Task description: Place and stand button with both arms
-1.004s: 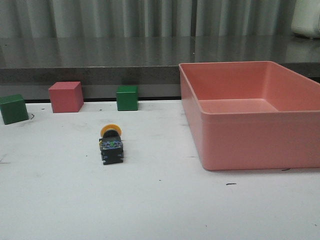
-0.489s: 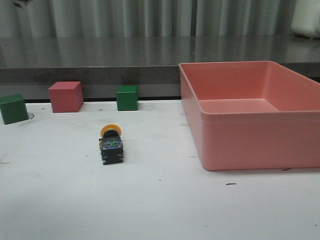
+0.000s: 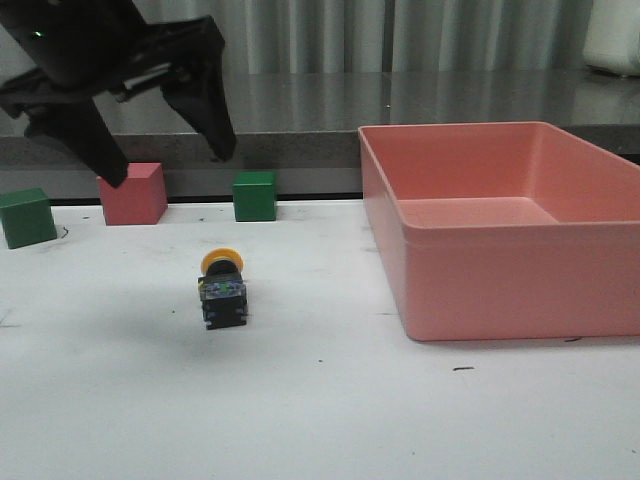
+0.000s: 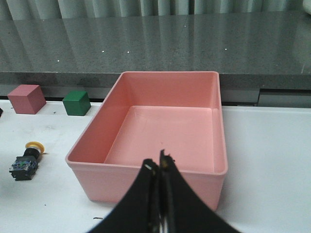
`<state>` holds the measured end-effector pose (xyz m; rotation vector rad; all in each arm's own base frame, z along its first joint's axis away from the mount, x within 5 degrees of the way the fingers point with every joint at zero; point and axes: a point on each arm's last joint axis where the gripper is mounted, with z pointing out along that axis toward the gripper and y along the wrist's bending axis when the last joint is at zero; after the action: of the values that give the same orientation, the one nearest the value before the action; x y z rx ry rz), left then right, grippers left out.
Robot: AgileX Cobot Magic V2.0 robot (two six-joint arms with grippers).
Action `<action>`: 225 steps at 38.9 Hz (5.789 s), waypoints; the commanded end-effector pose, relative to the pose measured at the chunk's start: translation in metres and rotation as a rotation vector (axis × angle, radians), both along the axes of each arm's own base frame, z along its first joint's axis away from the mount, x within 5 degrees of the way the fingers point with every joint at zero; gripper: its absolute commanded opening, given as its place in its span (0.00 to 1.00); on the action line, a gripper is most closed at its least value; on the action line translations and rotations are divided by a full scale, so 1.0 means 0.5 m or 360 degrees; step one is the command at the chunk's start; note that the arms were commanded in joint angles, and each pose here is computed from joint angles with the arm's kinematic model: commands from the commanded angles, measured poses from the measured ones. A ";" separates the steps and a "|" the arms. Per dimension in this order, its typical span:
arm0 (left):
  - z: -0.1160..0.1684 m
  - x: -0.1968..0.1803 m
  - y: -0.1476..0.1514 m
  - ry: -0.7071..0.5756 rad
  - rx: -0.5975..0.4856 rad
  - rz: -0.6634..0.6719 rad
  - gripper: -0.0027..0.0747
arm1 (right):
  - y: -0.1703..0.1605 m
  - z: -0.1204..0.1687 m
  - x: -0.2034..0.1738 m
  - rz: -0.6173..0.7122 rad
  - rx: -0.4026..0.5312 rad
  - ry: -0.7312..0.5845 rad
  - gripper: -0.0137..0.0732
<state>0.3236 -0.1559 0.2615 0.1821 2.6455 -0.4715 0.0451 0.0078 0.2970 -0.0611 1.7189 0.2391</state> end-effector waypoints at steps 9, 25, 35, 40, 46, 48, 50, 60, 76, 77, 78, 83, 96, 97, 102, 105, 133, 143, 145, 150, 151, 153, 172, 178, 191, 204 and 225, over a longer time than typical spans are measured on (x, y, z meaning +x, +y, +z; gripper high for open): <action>-0.040 0.084 -0.045 0.0270 -0.0006 0.0121 0.89 | -0.001 0.030 0.001 -0.0007 -0.0011 -0.0166 0.08; -0.112 0.159 -0.082 0.0516 0.0075 0.0108 0.71 | -0.001 0.030 0.001 -0.0007 -0.0011 -0.0166 0.08; -0.109 0.167 -0.087 0.0575 0.0104 0.0082 0.44 | -0.001 0.030 0.001 -0.0007 -0.0011 -0.0166 0.08; -0.108 0.166 -0.086 0.0579 0.0110 0.0079 0.34 | -0.001 0.030 0.001 -0.0007 -0.0011 -0.0166 0.08; -0.110 0.164 -0.082 0.0597 0.0151 0.0070 0.29 | -0.001 0.030 0.001 -0.0007 -0.0011 -0.0166 0.08; -0.110 0.162 -0.080 0.0605 0.0169 0.0066 0.29 | -0.001 0.030 0.001 -0.0007 -0.0011 -0.0166 0.08; -0.109 0.163 -0.078 0.0589 0.0191 0.0054 0.29 | -0.001 0.030 0.001 -0.0007 -0.0011 -0.0166 0.08; -0.035 0.139 -0.084 0.0182 0.0313 -0.0001 0.29 | -0.001 0.030 0.001 -0.0007 -0.0011 -0.0166 0.08; 0.055 0.047 0.009 -0.0567 0.0086 0.0102 0.29 | -0.001 0.030 0.001 -0.0007 -0.0011 -0.0166 0.08; 0.058 0.040 0.017 -0.0617 0.0065 0.0113 0.29 | -0.001 0.030 0.001 -0.0007 -0.0011 -0.0166 0.08; 0.053 0.034 0.026 -0.0668 0.0045 0.0123 0.29 | -0.001 0.030 0.001 -0.0007 -0.0011 -0.0166 0.08; 0.045 -0.002 0.056 -0.0983 -0.0049 0.0118 0.29 | -0.001 0.030 0.001 -0.0007 -0.0011 -0.0166 0.08; -0.033 -0.045 0.061 -0.1538 -0.0114 -0.0163 0.29 | -0.001 0.030 0.001 -0.0007 -0.0011 -0.0166 0.08; -0.039 -0.045 0.064 -0.1552 -0.0103 -0.0167 0.29 | -0.001 0.030 0.001 -0.0007 -0.0011 -0.0166 0.08; -0.068 -0.029 0.086 -0.1587 -0.0076 -0.0108 0.29 | -0.001 0.030 0.001 -0.0007 -0.0011 -0.0166 0.08; -0.090 -0.015 0.098 -0.1591 -0.0074 -0.0073 0.29 | -0.001 0.030 0.001 -0.0007 -0.0011 -0.0166 0.08; -0.224 0.019 0.090 -0.1513 -0.0118 -0.0095 0.29 | -0.001 0.030 0.001 -0.0007 -0.0011 -0.0166 0.08; -0.261 0.020 0.088 -0.1436 -0.0101 -0.0115 0.29 | -0.001 0.030 0.001 -0.0007 -0.0011 -0.0166 0.08; -0.261 0.020 0.088 -0.1438 -0.0103 -0.0118 0.30 | -0.001 0.030 0.001 -0.0007 -0.0011 -0.0166 0.08; -0.253 0.020 0.086 -0.1501 -0.0134 -0.0122 0.38 | -0.001 0.030 0.001 -0.0007 -0.0011 -0.0166 0.08; -0.252 0.020 0.085 -0.1513 -0.0141 -0.0124 0.41 | -0.001 0.030 0.001 -0.0007 -0.0011 -0.0166 0.08; -0.249 0.020 0.084 -0.1533 -0.0152 -0.0139 0.48 | -0.001 0.030 0.001 -0.0007 -0.0011 -0.0166 0.08; -0.124 -0.008 0.095 -0.1521 -0.0030 -0.0163 0.72 | -0.001 0.030 0.001 -0.0007 -0.0011 -0.0166 0.08; -0.029 -0.046 0.109 -0.1586 -0.0022 -0.0119 0.70 | -0.001 0.030 0.001 -0.0007 -0.0011 -0.0166 0.08; 0.086 -0.146 0.156 -0.1430 0.0018 0.0063 0.29 | -0.001 0.030 0.001 -0.0007 -0.0011 -0.0166 0.08; 0.142 -0.237 0.197 -0.1349 0.0113 0.0150 0.01 | -0.001 0.030 0.001 -0.0007 -0.0011 -0.0166 0.08; 0.213 -0.355 0.238 -0.1531 0.0079 0.0236 0.01 | -0.001 0.030 0.001 -0.0007 -0.0011 -0.0166 0.08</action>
<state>0.1517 -0.0355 0.3508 0.1747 1.8159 -0.1416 0.0451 0.0079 0.2972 -0.0623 1.7168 0.2383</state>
